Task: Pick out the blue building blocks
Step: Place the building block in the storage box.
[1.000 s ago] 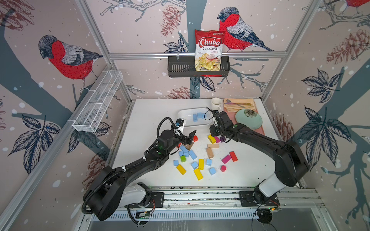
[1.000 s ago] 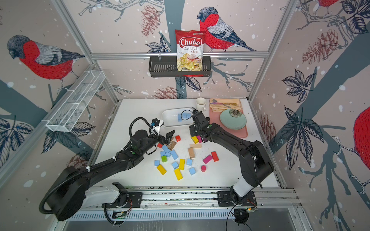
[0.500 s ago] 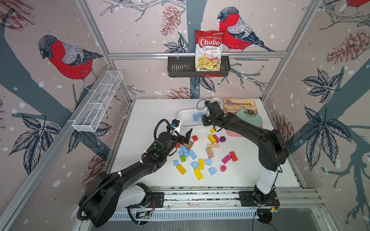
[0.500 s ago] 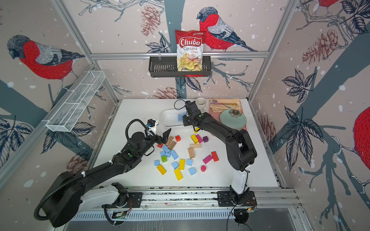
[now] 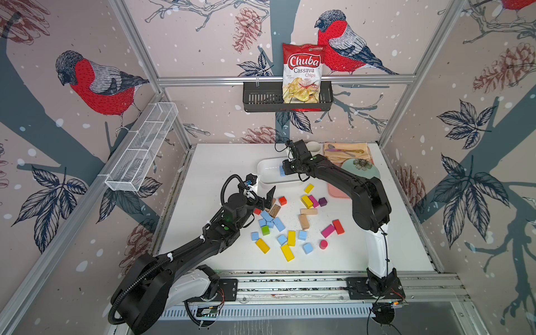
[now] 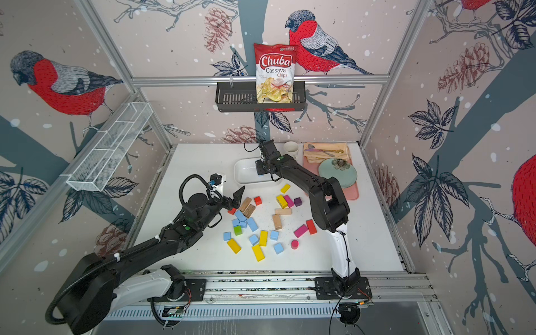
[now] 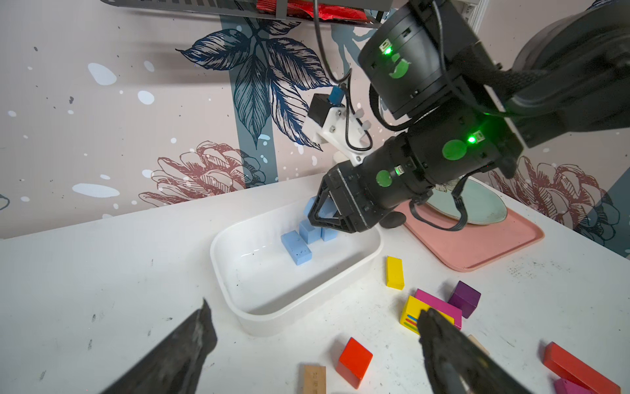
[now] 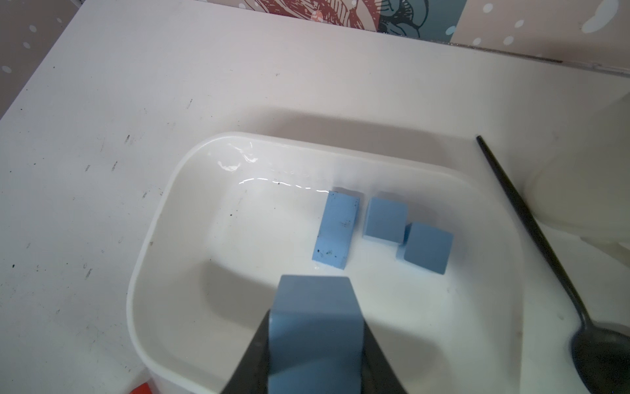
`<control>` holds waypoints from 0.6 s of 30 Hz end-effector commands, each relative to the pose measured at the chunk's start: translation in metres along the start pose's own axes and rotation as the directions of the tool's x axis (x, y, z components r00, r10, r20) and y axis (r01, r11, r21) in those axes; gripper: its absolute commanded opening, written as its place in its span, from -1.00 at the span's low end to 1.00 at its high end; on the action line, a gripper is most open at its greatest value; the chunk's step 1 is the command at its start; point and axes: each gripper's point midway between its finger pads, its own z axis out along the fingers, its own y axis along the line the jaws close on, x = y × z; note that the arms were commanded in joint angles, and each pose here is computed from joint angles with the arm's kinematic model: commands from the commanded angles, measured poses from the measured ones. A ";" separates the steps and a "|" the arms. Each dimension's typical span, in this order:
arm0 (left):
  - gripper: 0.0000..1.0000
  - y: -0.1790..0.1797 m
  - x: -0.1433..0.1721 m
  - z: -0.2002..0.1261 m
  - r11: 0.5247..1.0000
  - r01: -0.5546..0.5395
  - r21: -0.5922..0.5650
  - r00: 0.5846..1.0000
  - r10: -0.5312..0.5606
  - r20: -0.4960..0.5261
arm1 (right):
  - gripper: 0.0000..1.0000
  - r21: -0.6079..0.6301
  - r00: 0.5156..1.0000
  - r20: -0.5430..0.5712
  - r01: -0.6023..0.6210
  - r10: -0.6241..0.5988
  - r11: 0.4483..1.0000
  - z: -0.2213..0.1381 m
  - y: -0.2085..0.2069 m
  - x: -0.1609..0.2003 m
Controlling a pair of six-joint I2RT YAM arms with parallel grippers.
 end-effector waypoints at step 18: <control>0.92 0.003 0.001 0.002 1.000 0.026 -0.017 1.000 -0.026 0.005 | -0.60 -0.046 0.999 -0.033 0.016 -0.018 0.999 0.065 0.015 0.003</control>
